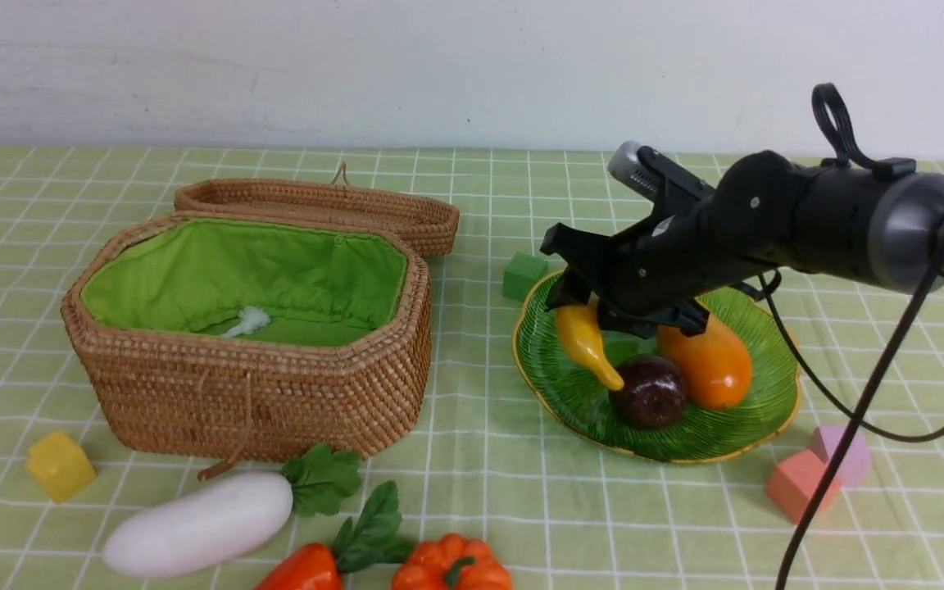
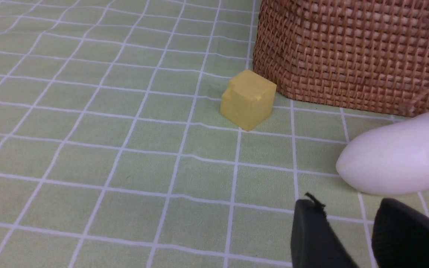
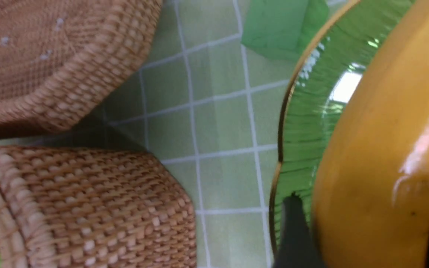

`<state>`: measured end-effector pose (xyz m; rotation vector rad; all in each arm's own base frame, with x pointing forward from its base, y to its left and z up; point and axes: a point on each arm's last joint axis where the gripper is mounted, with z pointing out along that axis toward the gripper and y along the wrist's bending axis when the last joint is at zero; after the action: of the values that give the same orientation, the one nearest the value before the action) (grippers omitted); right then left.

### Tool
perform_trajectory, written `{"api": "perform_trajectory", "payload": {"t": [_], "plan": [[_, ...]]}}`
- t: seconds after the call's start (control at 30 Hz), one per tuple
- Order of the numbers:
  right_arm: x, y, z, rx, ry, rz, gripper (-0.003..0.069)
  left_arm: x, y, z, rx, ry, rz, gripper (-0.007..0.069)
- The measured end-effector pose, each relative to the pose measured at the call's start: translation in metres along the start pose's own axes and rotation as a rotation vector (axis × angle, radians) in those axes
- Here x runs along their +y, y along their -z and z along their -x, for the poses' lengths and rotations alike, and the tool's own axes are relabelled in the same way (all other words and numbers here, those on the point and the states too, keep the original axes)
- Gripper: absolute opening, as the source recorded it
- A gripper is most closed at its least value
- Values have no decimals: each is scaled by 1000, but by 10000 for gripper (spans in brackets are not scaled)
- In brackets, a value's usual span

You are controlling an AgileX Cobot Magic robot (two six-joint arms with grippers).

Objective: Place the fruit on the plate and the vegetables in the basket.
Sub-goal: Use the right arm to grab a banana and put it into the right plate, then use the left arm to grab a carrot and put it into the left basket

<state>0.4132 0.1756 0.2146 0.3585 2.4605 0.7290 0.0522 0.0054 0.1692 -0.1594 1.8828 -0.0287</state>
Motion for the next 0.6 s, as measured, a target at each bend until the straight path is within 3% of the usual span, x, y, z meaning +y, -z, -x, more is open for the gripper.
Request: {"api": "perform_trajectory", "payload": {"t": [0.13,0.27,0.47,0.6], "plan": [[1,2,-1,11,-6,2,619,0,0,0,0,0,0,239],[6,16,0,22,27,3,674,0,0,0,0,0,0,239],[27,84,18,-88,193,8,600,0,0,0,0,0,0,239],[39,153,22,-181,381,-40,468,0,0,0,0,0,0,239]]}}
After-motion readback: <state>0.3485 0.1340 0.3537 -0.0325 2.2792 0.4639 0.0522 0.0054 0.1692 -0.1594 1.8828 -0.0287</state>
